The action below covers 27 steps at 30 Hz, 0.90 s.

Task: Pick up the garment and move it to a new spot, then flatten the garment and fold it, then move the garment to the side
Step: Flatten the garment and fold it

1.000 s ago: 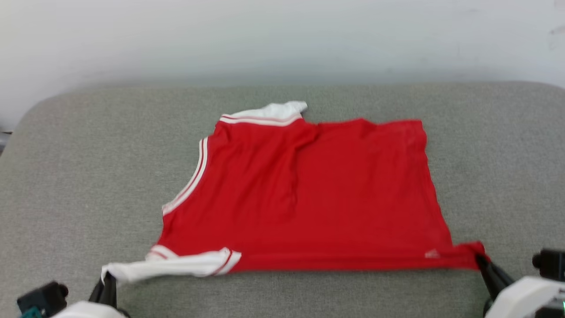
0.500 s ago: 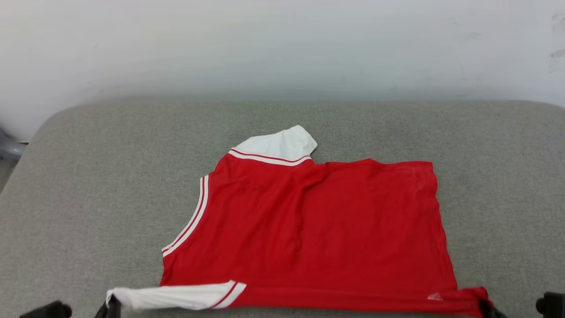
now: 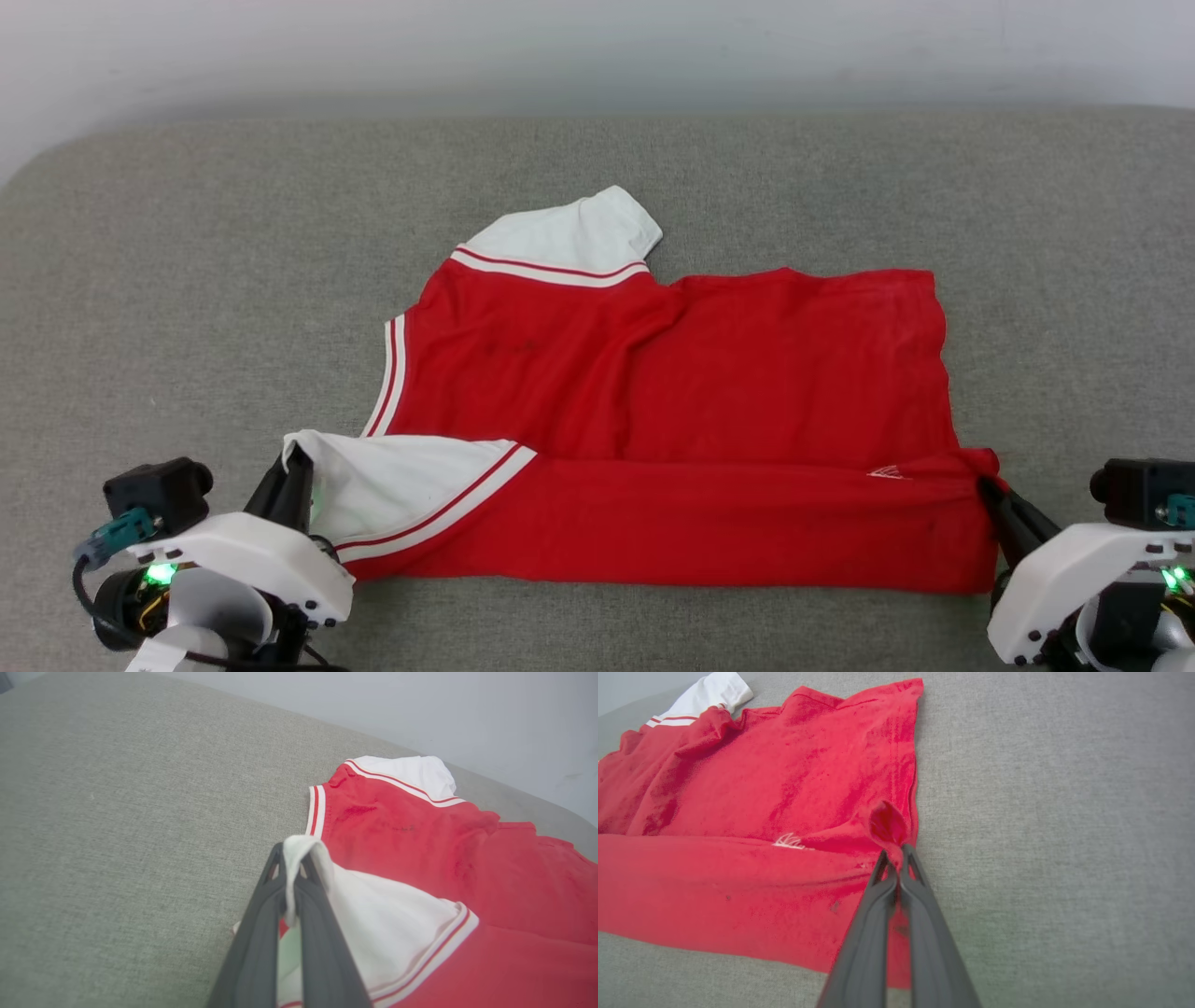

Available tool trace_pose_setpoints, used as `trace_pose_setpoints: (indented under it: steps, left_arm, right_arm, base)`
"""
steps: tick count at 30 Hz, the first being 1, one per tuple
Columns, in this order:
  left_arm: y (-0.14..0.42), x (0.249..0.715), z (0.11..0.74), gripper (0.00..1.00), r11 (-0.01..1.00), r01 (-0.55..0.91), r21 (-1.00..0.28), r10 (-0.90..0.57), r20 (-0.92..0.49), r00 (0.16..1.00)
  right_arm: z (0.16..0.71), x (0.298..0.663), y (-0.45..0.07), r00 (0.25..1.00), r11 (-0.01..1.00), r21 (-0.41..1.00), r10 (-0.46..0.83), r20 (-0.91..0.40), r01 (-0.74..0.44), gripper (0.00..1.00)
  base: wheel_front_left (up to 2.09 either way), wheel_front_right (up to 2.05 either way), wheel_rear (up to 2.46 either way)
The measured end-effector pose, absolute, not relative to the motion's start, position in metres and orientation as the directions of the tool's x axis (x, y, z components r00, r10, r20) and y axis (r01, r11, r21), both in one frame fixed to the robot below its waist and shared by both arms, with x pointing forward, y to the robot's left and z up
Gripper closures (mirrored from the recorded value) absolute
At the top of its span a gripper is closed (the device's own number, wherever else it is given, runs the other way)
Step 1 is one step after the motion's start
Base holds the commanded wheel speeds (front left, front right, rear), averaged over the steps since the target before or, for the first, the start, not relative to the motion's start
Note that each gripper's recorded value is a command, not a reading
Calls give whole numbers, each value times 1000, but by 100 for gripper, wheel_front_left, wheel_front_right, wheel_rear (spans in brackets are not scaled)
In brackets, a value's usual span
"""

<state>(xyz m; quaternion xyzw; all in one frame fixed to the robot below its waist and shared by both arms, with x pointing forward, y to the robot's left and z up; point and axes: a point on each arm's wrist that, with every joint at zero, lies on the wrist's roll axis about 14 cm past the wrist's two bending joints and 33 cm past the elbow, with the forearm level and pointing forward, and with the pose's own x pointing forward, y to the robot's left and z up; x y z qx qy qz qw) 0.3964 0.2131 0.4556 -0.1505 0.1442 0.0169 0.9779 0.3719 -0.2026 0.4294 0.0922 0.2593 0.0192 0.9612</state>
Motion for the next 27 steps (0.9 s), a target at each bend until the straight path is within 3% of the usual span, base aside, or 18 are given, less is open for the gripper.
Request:
trace_pose_setpoints:
  steps: [9,10,11,12,14,15,21,27]
  left_arm:
    - [190,415,404,100,956,-37,-290,-92,-418,904]
    - [188,415,399,100,956,-33,-292,-101,-431,897]
    - [185,414,395,100,955,-29,-295,-110,-445,889]
    - [182,413,391,100,953,-24,-302,-123,-457,881]
    - [180,412,388,52,952,-18,-305,-133,-468,874]
    - [181,411,388,0,953,-20,-302,-130,-470,873]
    - [191,407,398,0,960,-26,-280,-108,-451,886]
    - [202,402,419,0,968,-3,-252,-117,-456,882]
  right_arm:
    - [391,387,-189,814,982,186,127,-567,-23,100]
    - [388,387,-188,813,982,187,127,-568,-23,85]
    - [386,387,-187,809,982,186,130,-573,-25,60]
    - [384,386,-186,809,982,187,133,-572,-29,2]
    - [386,386,-183,821,981,189,140,-554,-39,0]
    - [390,388,-182,836,981,189,141,-530,-46,0]
    - [429,396,-188,931,982,182,108,-347,-47,0]
    - [455,384,-193,962,986,161,81,-261,-40,0]
  base:
    - [0,0,0]
    - [0,0,0]
    - [0,0,0]
    - [0,0,0]
    - [0,0,0]
    - [0,0,0]
    - [0,0,0]
    - [0,0,0]
